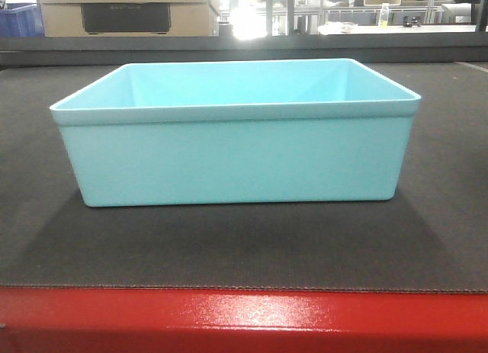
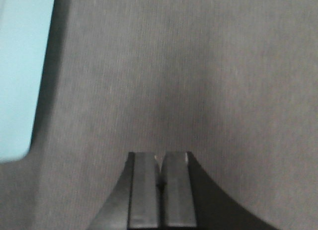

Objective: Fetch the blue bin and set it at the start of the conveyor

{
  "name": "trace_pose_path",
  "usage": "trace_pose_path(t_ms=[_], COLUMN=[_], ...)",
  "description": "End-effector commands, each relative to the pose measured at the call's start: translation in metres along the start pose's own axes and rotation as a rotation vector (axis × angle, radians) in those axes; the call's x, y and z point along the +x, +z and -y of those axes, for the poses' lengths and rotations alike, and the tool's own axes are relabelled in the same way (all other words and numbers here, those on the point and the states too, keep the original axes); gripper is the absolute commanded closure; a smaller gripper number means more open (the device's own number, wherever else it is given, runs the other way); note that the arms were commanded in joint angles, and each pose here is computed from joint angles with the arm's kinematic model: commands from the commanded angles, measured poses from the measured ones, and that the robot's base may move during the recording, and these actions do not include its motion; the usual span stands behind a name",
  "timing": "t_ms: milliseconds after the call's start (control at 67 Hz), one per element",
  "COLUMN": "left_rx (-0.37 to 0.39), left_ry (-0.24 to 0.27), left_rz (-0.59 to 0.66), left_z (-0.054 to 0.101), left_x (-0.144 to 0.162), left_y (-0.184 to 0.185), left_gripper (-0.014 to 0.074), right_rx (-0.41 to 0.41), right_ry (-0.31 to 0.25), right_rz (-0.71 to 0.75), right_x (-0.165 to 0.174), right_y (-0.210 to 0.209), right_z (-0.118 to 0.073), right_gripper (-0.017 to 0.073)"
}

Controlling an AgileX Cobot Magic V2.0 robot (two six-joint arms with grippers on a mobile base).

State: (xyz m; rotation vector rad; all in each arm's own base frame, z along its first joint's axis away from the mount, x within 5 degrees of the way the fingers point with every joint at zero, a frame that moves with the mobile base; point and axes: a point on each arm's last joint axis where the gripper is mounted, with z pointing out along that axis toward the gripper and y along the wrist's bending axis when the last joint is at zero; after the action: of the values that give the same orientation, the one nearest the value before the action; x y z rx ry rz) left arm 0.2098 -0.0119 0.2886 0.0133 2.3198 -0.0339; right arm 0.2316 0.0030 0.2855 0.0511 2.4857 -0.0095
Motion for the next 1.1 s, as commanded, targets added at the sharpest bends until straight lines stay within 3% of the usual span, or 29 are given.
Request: trace_pose_path(t_ms=[0, 194, 582, 746, 1089], left_rx=[0.006, 0.013, 0.033, 0.036, 0.036], left_ry=[0.003, 0.000, -0.008, -0.009, -0.009], left_rz=[0.085, 0.253, 0.738, 0.814, 0.815], left_z=[-0.001, -0.003, -0.006, -0.007, -0.007], left_x=[0.015, 0.045, 0.083, 0.093, 0.093], left_y=[-0.017, -0.061, -0.160, -0.173, -0.173], left_gripper=[0.0704, 0.0704, 0.0704, 0.0704, 0.0704], right_rx=[-0.001, -0.016, -0.036, -0.038, -0.038], right_ry=[-0.015, -0.012, 0.001, 0.003, 0.003], right_rz=[0.113, 0.334, 0.853, 0.899, 0.899], right_x=[0.019, 0.056, 0.106, 0.112, 0.112], right_y=[-0.012, -0.050, -0.149, -0.157, -0.157], right_z=[0.002, 0.005, 0.011, 0.012, 0.012], right_gripper=[0.0720, 0.0721, 0.0721, 0.0721, 0.0721])
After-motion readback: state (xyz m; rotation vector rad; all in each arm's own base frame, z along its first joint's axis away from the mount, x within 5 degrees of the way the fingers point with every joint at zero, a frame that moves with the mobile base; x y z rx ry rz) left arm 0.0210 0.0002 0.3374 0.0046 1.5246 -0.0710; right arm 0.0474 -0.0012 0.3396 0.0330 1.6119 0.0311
